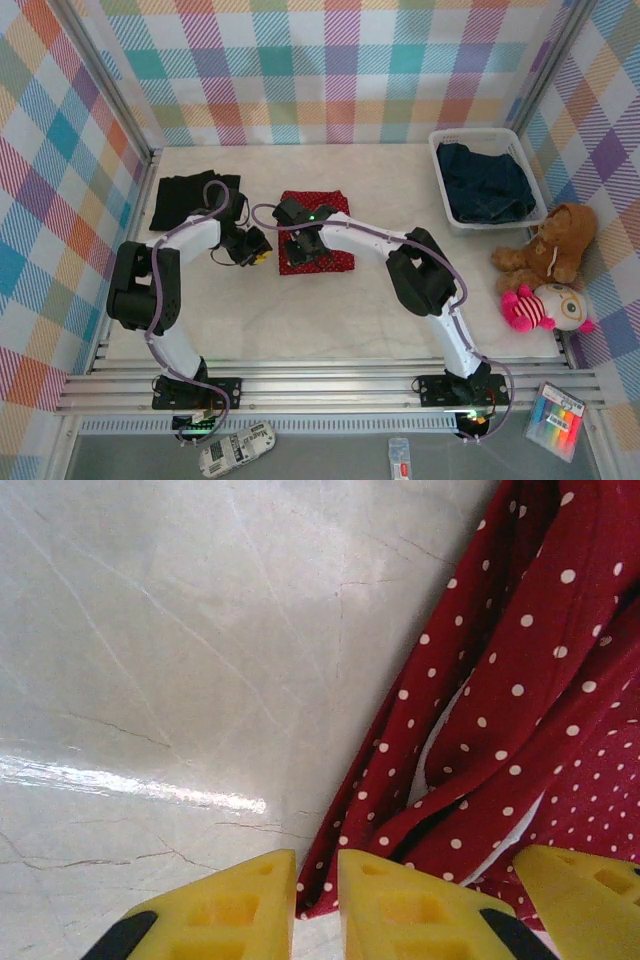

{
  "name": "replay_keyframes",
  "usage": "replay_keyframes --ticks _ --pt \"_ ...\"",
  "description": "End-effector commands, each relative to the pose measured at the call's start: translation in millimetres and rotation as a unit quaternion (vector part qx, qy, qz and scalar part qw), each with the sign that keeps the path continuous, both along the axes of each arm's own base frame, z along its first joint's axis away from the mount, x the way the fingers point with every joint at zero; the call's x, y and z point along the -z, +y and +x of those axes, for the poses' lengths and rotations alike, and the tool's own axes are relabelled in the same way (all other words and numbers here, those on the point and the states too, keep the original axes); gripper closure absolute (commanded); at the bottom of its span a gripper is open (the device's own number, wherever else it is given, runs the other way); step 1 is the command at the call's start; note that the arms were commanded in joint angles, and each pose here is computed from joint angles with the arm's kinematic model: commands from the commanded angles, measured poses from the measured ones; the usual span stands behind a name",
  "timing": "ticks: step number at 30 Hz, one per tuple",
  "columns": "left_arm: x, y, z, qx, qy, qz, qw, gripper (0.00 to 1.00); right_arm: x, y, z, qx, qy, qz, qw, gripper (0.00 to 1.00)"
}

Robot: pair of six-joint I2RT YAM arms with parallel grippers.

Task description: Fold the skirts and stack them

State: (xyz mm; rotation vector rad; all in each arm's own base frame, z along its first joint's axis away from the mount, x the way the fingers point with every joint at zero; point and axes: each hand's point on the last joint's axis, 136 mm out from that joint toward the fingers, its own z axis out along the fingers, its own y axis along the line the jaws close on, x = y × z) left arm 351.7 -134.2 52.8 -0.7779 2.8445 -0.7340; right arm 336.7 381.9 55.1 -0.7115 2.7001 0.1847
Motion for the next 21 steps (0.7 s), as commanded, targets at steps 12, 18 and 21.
replay_keyframes --ticks 12,18,21 --pt "5.3 -1.2 0.1 -0.003 0.007 -0.016 1.0 0.69 15.9 11.9 -14.0 -0.031 0.022 -0.017 0.999 0.53" --pt "4.6 3.2 0.1 -0.009 0.006 -0.009 1.0 0.69 18.1 5.5 -11.9 -0.026 0.017 -0.034 0.999 0.68" --pt "4.5 2.8 -0.4 -0.007 0.007 -0.011 1.0 0.68 4.9 2.4 -7.8 -0.023 -0.004 -0.032 0.999 0.84"
